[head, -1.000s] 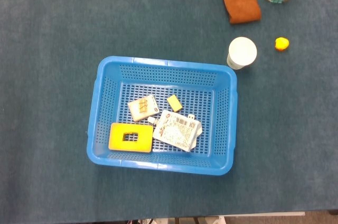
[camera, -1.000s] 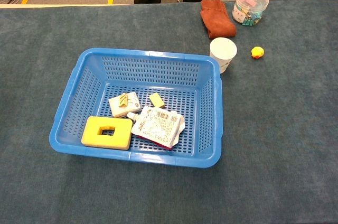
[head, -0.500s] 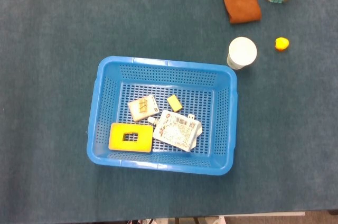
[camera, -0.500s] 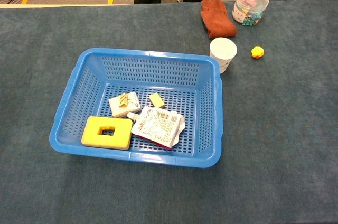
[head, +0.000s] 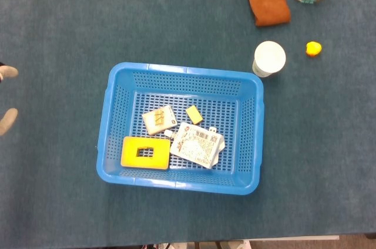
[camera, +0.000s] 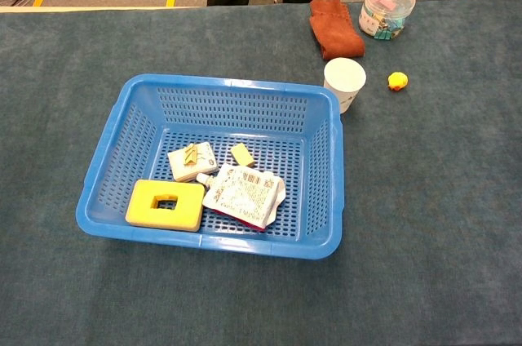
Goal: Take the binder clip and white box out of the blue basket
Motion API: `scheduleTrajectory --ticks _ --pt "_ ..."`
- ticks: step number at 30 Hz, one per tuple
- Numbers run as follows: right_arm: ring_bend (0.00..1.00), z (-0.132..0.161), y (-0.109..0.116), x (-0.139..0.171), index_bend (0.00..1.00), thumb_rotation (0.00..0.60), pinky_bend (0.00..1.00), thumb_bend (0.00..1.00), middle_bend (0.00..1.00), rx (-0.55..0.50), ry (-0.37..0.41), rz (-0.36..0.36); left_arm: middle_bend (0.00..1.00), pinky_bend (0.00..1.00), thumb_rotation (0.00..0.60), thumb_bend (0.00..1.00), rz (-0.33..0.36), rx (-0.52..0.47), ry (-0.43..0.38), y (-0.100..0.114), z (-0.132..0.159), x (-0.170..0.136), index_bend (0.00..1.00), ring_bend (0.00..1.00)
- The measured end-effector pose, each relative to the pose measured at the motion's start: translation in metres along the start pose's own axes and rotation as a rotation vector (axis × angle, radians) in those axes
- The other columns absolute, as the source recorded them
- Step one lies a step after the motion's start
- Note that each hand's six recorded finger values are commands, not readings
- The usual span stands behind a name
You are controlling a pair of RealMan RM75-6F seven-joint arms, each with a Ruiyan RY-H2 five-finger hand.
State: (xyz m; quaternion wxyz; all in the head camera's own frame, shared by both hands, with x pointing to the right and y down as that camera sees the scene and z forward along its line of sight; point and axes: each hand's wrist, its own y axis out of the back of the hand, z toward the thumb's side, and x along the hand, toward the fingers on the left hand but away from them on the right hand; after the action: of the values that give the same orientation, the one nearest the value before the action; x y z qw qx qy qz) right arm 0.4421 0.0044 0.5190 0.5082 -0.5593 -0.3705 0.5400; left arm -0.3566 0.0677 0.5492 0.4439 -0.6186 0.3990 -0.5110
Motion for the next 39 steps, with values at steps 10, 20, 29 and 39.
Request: scheduleTrajectory --ticks 10,20,29,39 --pt "0.1 0.015 0.016 -0.015 0.35 0.6 0.13 0.26 0.26 0.0 0.046 -0.042 0.3 0.22 0.6 0.25 -0.095 -0.037 -0.172 -0.013 0.035 0.008 0.37 0.21" --pt "0.1 0.03 0.024 -0.03 0.35 0.6 0.13 0.26 0.26 -0.002 0.088 -0.041 0.3 0.22 0.6 0.26 -0.225 -0.017 -0.366 -0.033 0.088 0.027 0.38 0.21" --pt "0.1 0.036 0.023 -0.038 0.35 0.6 0.13 0.26 0.26 -0.006 0.115 -0.033 0.3 0.22 0.6 0.26 -0.244 0.042 -0.462 -0.051 0.125 0.037 0.37 0.21" --pt "0.1 0.027 0.02 -0.039 0.35 0.6 0.13 0.26 0.26 -0.016 0.101 -0.029 0.41 0.25 0.6 0.25 -0.233 0.202 -0.461 -0.083 0.148 0.047 0.36 0.3"
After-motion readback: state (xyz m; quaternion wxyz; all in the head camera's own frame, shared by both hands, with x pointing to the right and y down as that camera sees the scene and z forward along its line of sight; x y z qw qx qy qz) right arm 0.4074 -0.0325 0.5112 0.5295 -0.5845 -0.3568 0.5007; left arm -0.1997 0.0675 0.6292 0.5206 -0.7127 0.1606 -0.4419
